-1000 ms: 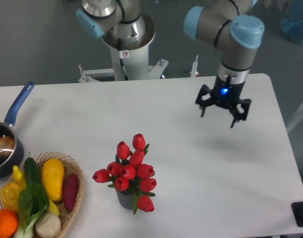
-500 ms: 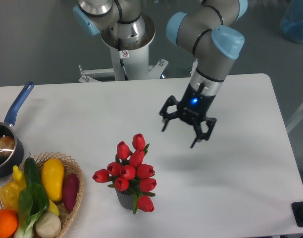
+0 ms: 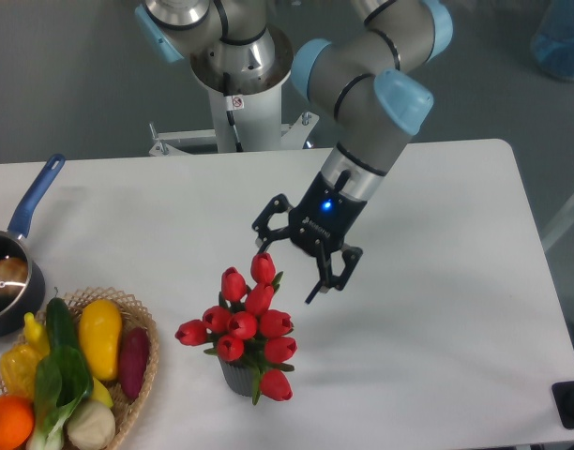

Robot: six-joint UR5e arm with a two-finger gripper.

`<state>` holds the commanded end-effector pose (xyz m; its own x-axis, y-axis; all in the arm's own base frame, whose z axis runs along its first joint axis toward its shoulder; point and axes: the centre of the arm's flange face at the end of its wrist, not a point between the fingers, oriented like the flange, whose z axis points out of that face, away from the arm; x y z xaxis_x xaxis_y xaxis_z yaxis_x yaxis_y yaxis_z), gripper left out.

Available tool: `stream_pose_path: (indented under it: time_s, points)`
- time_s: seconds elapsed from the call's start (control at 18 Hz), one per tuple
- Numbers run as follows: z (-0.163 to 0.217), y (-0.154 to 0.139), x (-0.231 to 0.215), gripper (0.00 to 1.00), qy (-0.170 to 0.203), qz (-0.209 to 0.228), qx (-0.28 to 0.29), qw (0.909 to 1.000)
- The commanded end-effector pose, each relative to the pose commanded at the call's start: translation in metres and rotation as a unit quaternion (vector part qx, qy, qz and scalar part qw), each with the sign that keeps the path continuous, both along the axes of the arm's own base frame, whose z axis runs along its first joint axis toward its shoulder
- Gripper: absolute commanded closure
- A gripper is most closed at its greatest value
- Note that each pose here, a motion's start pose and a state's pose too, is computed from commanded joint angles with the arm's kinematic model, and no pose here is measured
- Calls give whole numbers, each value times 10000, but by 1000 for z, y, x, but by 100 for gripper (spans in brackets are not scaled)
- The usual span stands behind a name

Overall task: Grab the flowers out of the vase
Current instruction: 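Lower the gripper around the tulip stems and close it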

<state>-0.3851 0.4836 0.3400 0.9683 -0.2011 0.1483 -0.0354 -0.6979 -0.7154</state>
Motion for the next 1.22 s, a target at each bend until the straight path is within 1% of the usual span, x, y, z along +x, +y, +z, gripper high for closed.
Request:
stream_pose_path:
  time_s: [0.44, 0.61, 0.89, 1.11, 1.17, 1.22]
  points:
    - [1, 10, 8, 0, -46, -36, 0, 10000]
    - [-1, 14, 3, 0, -39, -44, 4, 10000]
    - [-5, 20, 0, 0, -20, -67, 16, 10000]
    - [-17, 27, -3, 0, -8, -98, 17, 10000]
    - [-17, 28, -4, 10, 5, -93, 28, 10000]
    - [-17, 28, -3, 23, -5, -90, 24, 10000]
